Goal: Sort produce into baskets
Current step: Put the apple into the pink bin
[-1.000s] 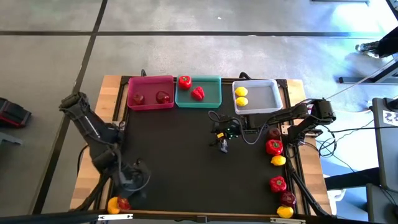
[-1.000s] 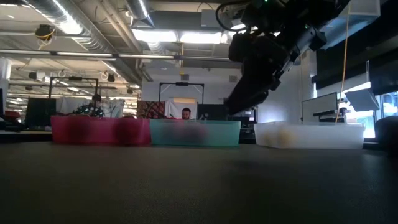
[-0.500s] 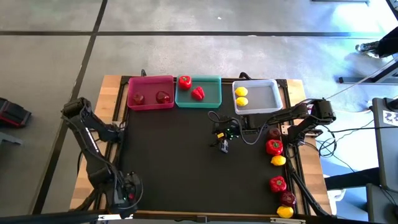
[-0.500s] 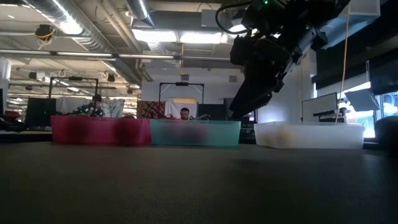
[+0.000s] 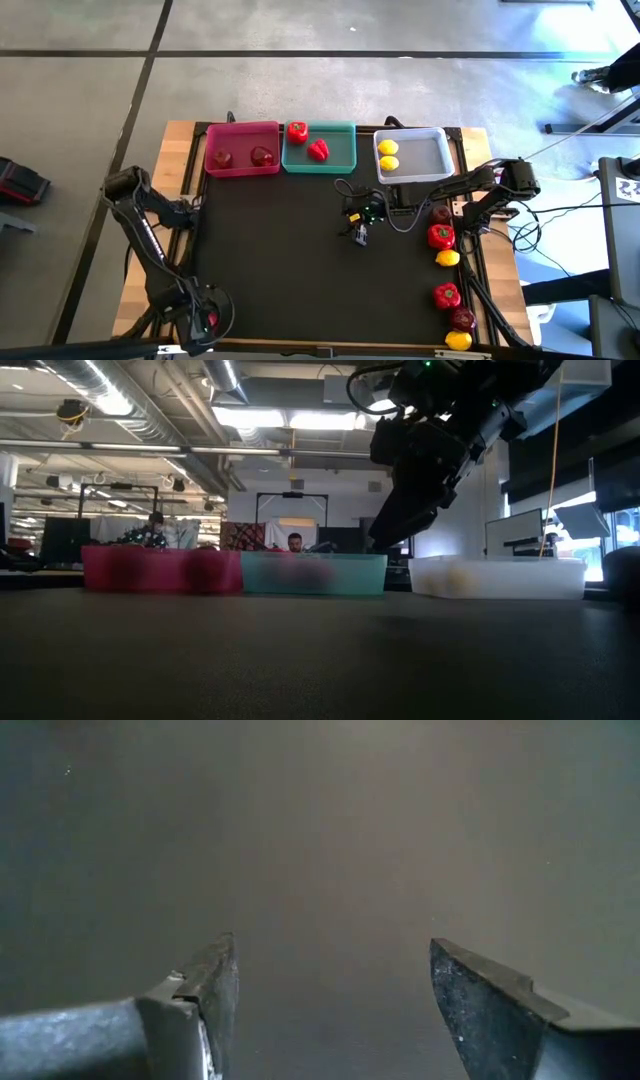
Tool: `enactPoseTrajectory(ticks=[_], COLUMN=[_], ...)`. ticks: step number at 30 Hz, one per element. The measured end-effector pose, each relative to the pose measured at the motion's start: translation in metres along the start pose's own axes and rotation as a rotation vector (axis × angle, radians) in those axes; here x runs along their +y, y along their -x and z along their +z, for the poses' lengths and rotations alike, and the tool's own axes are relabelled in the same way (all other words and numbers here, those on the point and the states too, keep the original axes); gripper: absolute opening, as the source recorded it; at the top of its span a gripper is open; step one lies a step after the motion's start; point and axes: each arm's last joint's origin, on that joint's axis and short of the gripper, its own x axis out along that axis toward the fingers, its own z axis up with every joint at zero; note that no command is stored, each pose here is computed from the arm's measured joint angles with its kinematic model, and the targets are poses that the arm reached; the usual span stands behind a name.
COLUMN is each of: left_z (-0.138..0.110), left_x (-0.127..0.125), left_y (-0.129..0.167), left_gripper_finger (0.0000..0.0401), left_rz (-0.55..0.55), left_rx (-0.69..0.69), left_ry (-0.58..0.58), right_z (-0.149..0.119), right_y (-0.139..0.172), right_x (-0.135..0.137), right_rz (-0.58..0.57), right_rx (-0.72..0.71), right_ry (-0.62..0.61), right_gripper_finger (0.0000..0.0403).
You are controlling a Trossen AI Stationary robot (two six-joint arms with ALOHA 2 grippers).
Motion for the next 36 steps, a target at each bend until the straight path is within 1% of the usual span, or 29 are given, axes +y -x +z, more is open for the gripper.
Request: enactPoseTrajectory(ticks=[5,11,13,18,27,32,36], left_z=[0.000,0.000,0.000,0.001,0.002,0.006,0.015], left_x=[0.001,0.001,0.001,0.001,0.002,0.005,0.009], left_y=[0.000,0.000,0.000,0.000,0.001,0.012,0.025], left_gripper_finger=[0.0106,0.0028,0.0010,0.0010,0.0002,0.0000,0.0000], left_rz=[0.010,0.012,0.012,0.016,0.015,-0.012,-0.007], left_rx=[0.005,0.005,-0.002,-0.041,-0.048,-0.058,-0.093], left_ry=[0.010,-0.002,-0.016,-0.019,-0.014,0.005,0.013], right_z=[0.000,0.000,0.000,0.000,0.000,0.000,-0.001], right_y=[0.000,0.000,0.000,0.000,0.000,0.000,0.000], right_x=[0.000,0.000,0.000,0.000,0.000,0.000,0.000], right_rz=[0.001,0.001,0.001,0.001,0.001,0.001,-0.001], right_rx=[0.000,0.000,0.000,0.001,0.001,0.002,0.013], right_ry=[0.003,0.003,0.003,0.003,0.003,0.007,0.010], right_gripper_finger=[0.0260,0.0260,0.0260,0.0260,0.0260,0.0260,0.0260])
